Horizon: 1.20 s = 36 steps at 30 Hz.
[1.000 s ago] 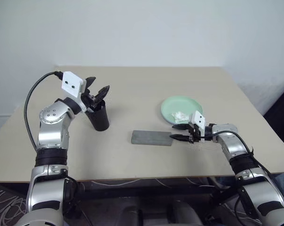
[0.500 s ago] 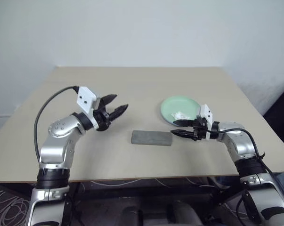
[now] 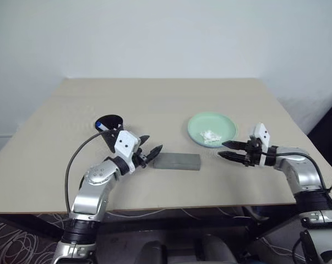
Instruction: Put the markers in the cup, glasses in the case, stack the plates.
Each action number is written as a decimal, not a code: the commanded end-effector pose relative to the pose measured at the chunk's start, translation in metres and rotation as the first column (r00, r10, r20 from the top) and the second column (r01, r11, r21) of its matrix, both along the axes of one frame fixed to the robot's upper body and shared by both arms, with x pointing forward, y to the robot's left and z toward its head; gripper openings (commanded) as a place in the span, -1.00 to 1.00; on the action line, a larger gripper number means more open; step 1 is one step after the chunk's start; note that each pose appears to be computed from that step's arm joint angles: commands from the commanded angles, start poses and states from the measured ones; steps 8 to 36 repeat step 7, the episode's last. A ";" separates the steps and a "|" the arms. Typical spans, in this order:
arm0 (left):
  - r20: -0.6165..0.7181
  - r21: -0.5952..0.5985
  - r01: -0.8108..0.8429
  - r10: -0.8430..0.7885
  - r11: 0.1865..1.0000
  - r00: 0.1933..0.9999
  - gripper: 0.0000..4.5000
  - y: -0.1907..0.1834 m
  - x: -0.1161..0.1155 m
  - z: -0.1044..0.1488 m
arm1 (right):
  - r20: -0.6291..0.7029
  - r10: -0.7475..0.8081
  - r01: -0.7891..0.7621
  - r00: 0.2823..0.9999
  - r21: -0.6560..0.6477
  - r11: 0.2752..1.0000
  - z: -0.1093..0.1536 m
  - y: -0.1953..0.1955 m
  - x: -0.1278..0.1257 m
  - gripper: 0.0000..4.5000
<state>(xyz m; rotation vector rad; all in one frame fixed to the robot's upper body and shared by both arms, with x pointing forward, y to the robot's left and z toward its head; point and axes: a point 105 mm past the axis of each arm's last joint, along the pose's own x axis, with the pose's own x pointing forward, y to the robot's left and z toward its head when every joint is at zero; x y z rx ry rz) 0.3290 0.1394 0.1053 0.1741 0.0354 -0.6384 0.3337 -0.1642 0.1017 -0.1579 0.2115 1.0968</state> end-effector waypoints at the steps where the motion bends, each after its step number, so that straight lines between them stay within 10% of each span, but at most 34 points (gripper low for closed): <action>1: 0.030 -0.010 -0.012 0.012 1.000 0.999 0.35 -0.004 0.001 0.001 | 0.039 -0.004 0.003 0.999 0.013 1.000 0.012 -0.001 -0.005 0.03; 36: 0.011 -0.017 0.013 -0.013 1.000 1.000 0.35 -0.012 0.003 -0.004 | 0.027 -0.017 0.017 0.999 0.008 1.000 0.011 0.001 -0.015 0.03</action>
